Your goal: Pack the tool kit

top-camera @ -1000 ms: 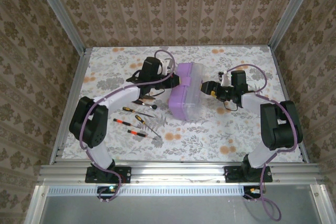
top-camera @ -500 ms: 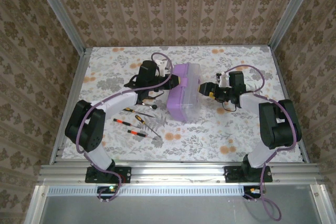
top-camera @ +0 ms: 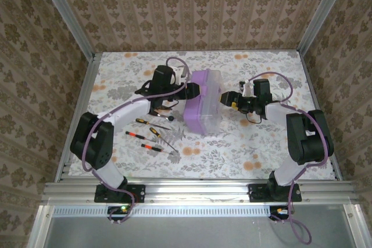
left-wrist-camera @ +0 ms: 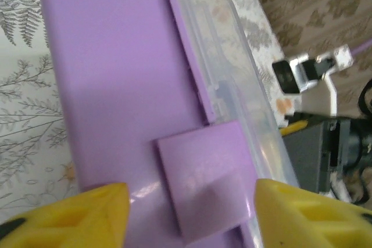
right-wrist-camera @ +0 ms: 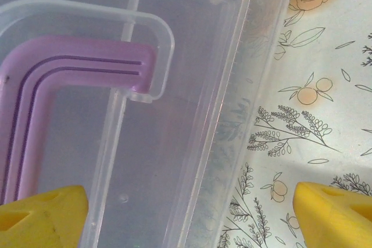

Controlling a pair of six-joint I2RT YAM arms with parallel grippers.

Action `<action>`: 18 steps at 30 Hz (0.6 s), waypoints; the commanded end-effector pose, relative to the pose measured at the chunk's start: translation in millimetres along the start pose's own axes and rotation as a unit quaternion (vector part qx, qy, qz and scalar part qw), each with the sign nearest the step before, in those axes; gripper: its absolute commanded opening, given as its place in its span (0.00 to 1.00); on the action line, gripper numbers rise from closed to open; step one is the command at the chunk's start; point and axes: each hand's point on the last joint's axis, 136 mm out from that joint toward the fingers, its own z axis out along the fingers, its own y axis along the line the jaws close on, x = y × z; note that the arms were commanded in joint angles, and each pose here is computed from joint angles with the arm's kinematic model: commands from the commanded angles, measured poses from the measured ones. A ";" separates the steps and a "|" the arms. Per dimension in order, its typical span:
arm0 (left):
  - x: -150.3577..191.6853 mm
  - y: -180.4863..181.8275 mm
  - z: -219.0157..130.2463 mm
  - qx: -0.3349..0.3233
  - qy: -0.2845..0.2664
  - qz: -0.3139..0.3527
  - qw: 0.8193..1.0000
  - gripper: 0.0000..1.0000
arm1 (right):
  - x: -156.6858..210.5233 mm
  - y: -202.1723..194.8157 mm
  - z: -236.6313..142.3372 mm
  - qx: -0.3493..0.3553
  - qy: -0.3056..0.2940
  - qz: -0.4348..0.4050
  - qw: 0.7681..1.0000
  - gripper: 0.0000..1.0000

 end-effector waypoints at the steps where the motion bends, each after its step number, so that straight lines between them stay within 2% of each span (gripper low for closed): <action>1: 10.2 7.5 -13.6 -0.034 0.032 0.008 0.999 0.69 | -2.7 5.5 3.6 -0.014 0.005 -0.010 1.000 0.92; 11: 5.7 -7.4 -12.0 -0.006 0.060 0.013 0.998 0.73 | -7.0 10.0 2.0 -0.014 0.004 -0.013 1.000 0.92; 18: -4.0 -13.6 -18.8 -0.018 0.099 0.026 0.995 0.74 | -26.2 19.9 -1.6 -0.010 -0.009 -0.025 1.000 0.93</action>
